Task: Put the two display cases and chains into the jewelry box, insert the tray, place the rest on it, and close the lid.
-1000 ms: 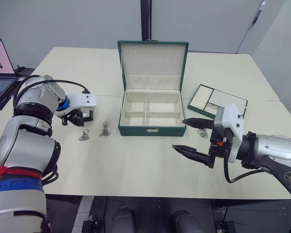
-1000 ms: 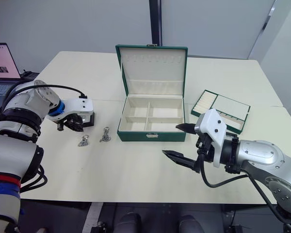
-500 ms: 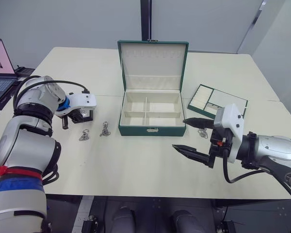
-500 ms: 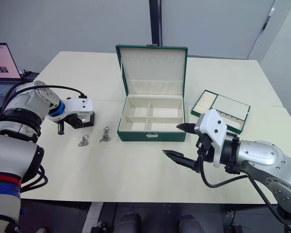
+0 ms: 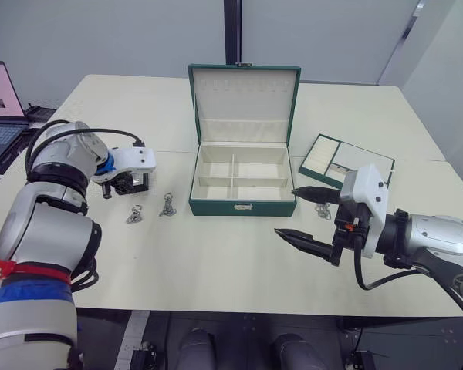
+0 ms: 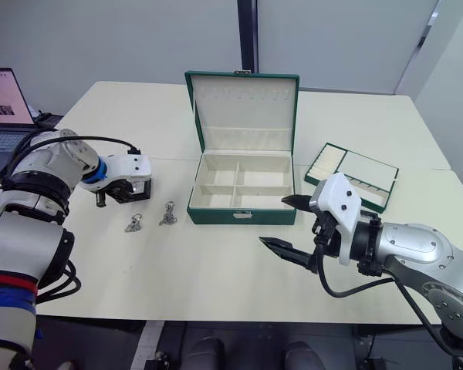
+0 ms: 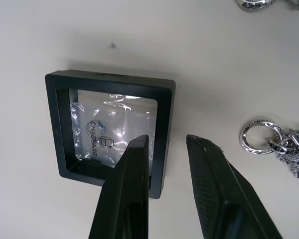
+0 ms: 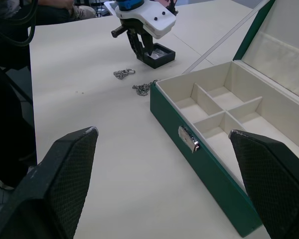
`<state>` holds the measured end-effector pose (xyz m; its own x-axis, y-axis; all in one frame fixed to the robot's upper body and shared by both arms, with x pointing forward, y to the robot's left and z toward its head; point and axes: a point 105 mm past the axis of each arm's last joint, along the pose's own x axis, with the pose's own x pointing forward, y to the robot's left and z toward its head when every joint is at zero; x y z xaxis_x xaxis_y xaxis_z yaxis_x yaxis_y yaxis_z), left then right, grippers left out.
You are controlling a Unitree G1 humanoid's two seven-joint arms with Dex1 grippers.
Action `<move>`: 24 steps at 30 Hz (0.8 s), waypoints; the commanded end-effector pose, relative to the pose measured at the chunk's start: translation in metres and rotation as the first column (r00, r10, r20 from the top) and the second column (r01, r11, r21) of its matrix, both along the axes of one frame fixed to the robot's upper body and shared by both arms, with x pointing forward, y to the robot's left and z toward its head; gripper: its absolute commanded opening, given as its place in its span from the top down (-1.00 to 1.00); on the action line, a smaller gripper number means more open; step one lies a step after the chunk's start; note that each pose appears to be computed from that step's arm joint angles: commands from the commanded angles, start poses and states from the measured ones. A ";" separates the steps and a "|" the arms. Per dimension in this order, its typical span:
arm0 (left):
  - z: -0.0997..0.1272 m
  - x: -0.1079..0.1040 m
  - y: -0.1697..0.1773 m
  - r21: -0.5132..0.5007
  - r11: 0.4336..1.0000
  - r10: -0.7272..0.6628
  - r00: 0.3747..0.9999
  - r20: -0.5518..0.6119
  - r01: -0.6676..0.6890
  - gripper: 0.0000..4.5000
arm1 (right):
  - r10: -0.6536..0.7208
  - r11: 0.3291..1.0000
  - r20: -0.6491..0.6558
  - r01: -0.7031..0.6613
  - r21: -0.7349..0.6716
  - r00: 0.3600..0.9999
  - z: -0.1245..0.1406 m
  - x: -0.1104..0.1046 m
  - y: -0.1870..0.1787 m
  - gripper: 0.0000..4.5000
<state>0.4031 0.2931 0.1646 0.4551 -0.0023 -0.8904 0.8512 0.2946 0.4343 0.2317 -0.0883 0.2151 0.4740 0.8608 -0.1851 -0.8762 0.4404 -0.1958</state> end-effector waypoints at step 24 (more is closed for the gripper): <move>-0.004 -0.007 0.007 -0.017 0.999 0.033 0.998 -0.045 -0.033 0.99 | 0.002 1.000 0.040 -0.001 -0.018 0.999 0.006 -0.007 -0.001 -1.00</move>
